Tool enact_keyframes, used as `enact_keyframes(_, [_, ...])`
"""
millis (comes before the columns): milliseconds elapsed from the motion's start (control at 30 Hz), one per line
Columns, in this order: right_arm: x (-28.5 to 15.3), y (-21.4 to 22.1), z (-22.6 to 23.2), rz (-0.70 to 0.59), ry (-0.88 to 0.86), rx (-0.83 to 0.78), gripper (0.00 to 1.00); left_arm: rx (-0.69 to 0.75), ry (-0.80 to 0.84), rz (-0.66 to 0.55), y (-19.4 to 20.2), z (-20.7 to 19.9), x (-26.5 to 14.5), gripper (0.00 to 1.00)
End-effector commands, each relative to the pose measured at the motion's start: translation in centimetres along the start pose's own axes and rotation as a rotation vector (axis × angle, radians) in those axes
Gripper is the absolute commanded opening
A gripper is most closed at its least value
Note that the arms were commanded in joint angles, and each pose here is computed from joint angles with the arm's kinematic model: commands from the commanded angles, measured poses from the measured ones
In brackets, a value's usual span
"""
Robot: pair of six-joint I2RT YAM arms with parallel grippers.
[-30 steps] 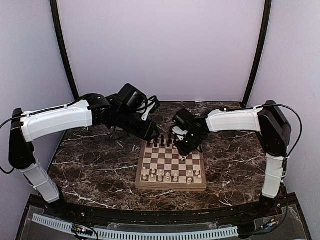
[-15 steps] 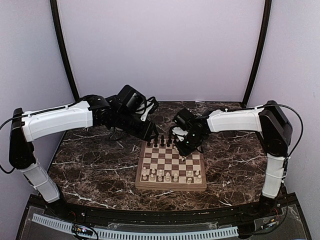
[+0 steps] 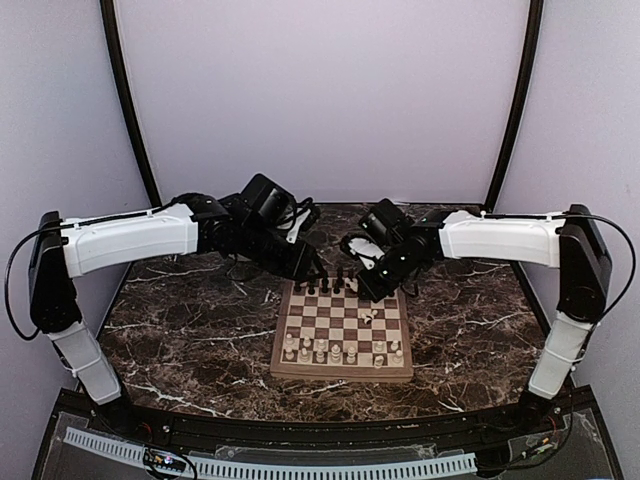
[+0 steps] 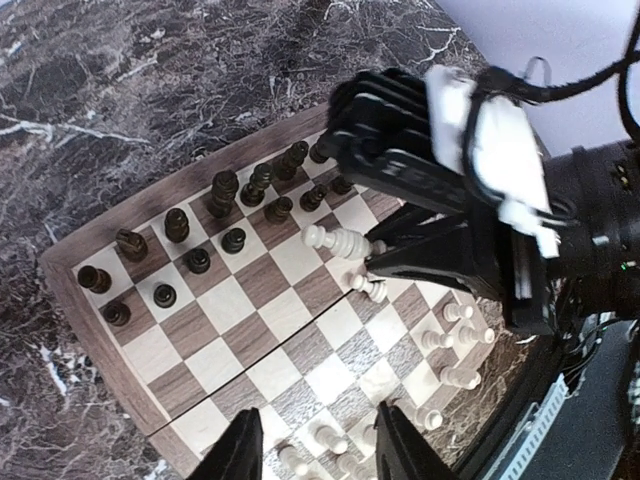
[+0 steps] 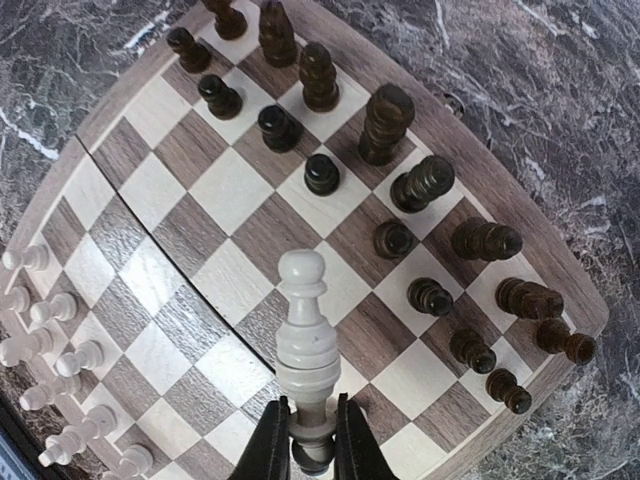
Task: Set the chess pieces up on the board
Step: Pass from the right arm to the left
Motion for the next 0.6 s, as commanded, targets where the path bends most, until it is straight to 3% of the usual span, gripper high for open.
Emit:
enact_keyframes(0, [-2.4,-1.4,1.4,-0.131,-0.059,-0.047,0.02,-0.169,0.160,0.024,-1.5,0.8,0.4,0.41])
enact_keyframes(133, [-4.0,-1.9,2.8,-0.224,-0.121,-0.079,0.02,-0.239,0.251,0.044,-1.9,1.7,0.7,0.43])
enact_keyframes(233, [-5.1,-2.4,3.8,-0.279,-0.147,-0.111,0.02,-0.284,0.418,0.086,-2.1,1.8,1.0,0.43])
enact_keyframes(400, [-5.2,-2.6,4.4,-0.275,-0.164,-0.126,0.02,-0.426,0.653,0.196,-1.0,4.1,2.0,0.38])
enact_keyframes(567, [-5.0,-2.8,4.9,-0.271,-0.178,-0.139,0.02,-0.410,0.742,0.210,-1.3,3.6,1.4,0.39])
Point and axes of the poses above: each gripper's point midway between its finger pads, its own x axis out along the fingers, its own z axis along the line the jaws close on, y = z × x, the point moved 7 cm from there along -x, back along the fingers, and after that the axes turned 14 degrees about -x, right-handed, at the moved point
